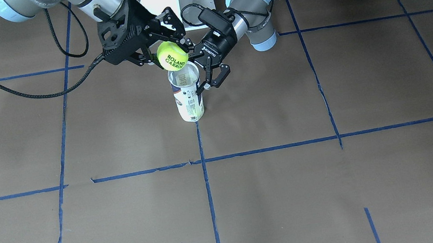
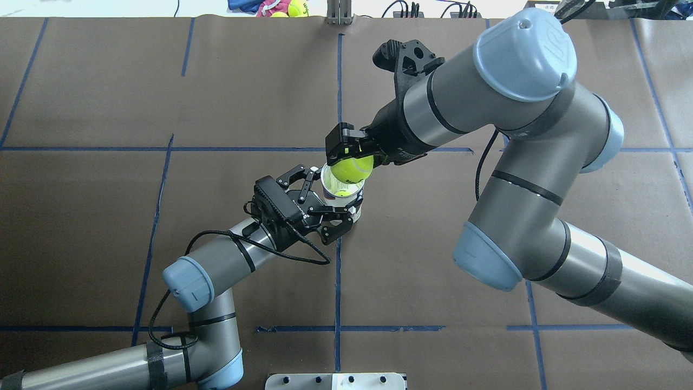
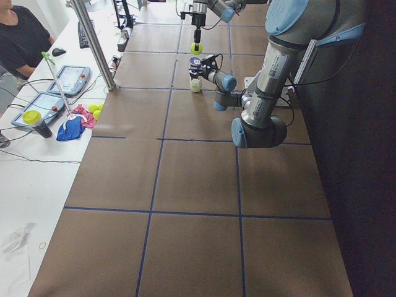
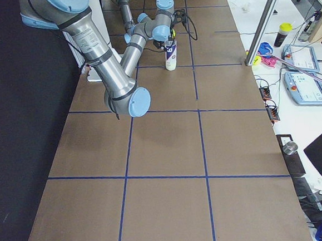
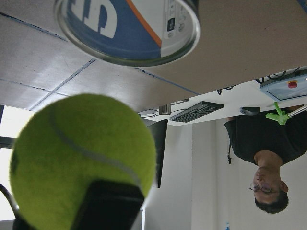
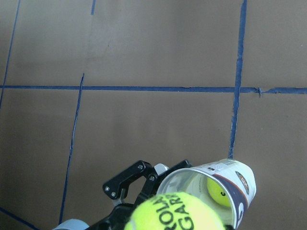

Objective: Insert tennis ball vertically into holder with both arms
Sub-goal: 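Lower the ball into the can and open the right gripper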

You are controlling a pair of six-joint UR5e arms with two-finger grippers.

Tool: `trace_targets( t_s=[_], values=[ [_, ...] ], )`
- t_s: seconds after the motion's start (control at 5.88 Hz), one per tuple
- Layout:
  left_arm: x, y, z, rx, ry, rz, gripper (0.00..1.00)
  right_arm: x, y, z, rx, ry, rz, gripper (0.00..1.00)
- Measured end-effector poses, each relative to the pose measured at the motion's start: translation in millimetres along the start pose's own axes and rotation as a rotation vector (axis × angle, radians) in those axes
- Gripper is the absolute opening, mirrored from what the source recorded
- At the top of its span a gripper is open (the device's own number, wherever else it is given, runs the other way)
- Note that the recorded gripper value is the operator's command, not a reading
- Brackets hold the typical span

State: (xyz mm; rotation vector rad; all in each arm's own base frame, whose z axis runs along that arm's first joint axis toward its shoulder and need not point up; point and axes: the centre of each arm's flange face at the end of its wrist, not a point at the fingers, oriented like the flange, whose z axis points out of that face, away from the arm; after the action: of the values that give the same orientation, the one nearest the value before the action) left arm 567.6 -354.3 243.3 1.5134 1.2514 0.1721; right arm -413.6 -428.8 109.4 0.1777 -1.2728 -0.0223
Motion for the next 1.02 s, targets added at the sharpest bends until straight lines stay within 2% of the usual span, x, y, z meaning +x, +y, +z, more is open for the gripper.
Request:
trace_targets(
  t_s=[0.17,0.34,0.51,0.68,1.02],
  values=[
    [1.3,0.8,-0.2,-0.001,0.002,-0.001,0.90,-1.6,2.3,5.7,0.019,0.011,-0.002,0.32],
    [2.7,1.6,-0.5,-0.003,0.003,-0.002,0.90,-2.8,5.8,11.1,0.038,0.021,-0.005,0.59],
    [3.2,2.1,-0.7,-0.004,0.004,-0.002,0.90,-3.4,8.2,13.6,0.046,0.026,-0.007,0.75],
    [3.2,2.6,-1.0,-0.005,0.004,-0.001,0.90,-3.5,8.9,14.6,0.049,0.028,-0.005,0.86],
    [3.6,2.4,-0.7,-0.005,0.004,-0.001,0.90,-2.7,9.5,15.7,0.048,0.031,-0.001,0.99]
  ],
)
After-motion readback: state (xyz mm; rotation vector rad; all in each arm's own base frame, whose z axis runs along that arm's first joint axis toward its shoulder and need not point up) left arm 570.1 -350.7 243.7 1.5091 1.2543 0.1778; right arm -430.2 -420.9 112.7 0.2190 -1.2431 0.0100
